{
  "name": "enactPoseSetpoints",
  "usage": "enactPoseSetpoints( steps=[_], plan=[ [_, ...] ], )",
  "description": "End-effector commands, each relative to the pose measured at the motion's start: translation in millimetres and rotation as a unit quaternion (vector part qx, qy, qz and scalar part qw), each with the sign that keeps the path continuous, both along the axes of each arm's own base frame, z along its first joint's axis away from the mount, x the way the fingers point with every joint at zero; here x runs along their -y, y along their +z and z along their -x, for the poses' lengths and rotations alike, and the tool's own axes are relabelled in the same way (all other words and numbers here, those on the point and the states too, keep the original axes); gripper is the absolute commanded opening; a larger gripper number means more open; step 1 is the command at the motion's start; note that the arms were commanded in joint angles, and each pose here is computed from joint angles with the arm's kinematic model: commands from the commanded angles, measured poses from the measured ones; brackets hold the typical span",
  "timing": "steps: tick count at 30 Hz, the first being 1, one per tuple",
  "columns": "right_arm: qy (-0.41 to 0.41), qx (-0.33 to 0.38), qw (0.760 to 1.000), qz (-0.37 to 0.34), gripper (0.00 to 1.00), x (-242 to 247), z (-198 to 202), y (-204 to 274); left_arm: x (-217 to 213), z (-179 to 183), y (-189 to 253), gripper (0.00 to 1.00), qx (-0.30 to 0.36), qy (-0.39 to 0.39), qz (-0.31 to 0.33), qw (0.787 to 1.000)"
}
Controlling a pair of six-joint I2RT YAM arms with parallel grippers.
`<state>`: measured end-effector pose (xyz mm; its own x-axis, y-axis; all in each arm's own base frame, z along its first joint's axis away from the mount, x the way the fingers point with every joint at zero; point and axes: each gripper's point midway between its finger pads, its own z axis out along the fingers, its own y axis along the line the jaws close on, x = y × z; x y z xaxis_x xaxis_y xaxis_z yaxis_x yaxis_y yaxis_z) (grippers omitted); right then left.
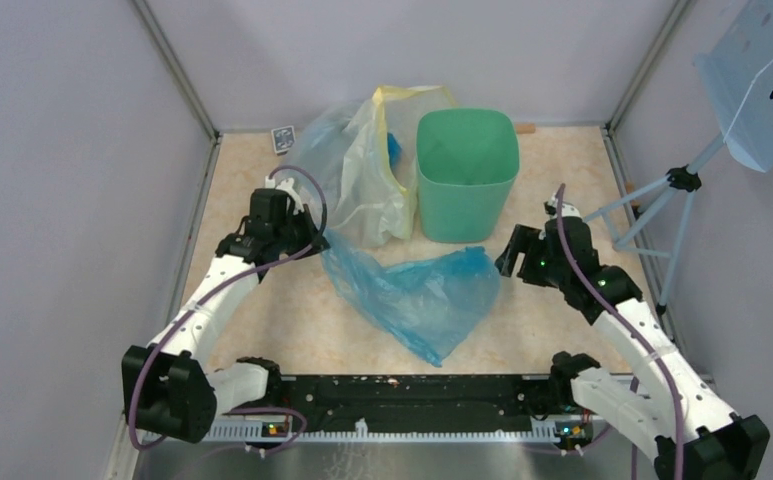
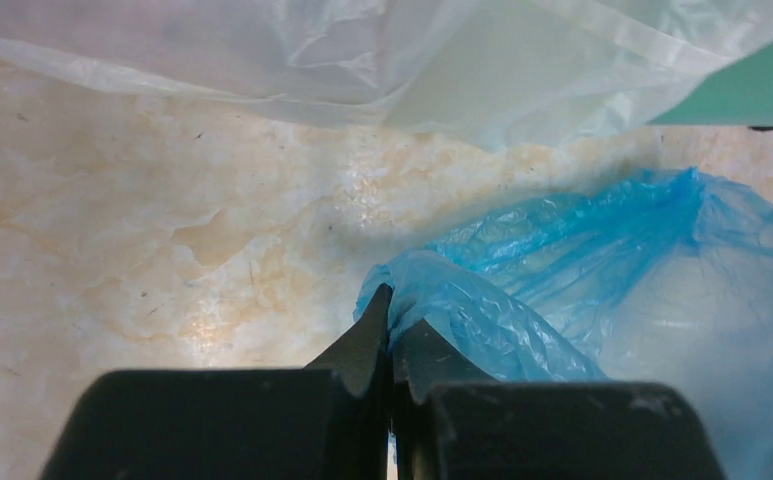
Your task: Put the trash bags into the trash bin
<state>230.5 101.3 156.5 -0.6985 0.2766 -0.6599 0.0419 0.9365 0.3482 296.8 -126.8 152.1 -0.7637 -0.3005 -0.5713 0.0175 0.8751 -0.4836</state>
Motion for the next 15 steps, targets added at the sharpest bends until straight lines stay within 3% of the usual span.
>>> enactPoseSetpoints(
  steps=[1,6,12,15],
  plan=[
    [0.039,0.039,0.989,-0.140,0.74,-31.3,-17.0,21.1,6.5,-20.9,22.7,0.00,0.065,-0.001,0.039,0.997],
    [0.048,0.054,0.978,-0.197,0.73,-44.1,-29.2,18.2,6.0,-24.0,16.6,0.00,0.060,-0.010,0.031,0.998],
    [0.066,0.035,0.976,-0.203,0.73,-54.5,-43.7,1.4,6.9,-24.6,18.2,0.00,0.061,-0.017,0.030,0.998],
    [0.083,0.015,0.973,-0.214,0.67,-62.5,-45.1,-8.7,8.3,-24.6,19.7,0.00,0.060,-0.021,0.033,0.997]
  ],
)
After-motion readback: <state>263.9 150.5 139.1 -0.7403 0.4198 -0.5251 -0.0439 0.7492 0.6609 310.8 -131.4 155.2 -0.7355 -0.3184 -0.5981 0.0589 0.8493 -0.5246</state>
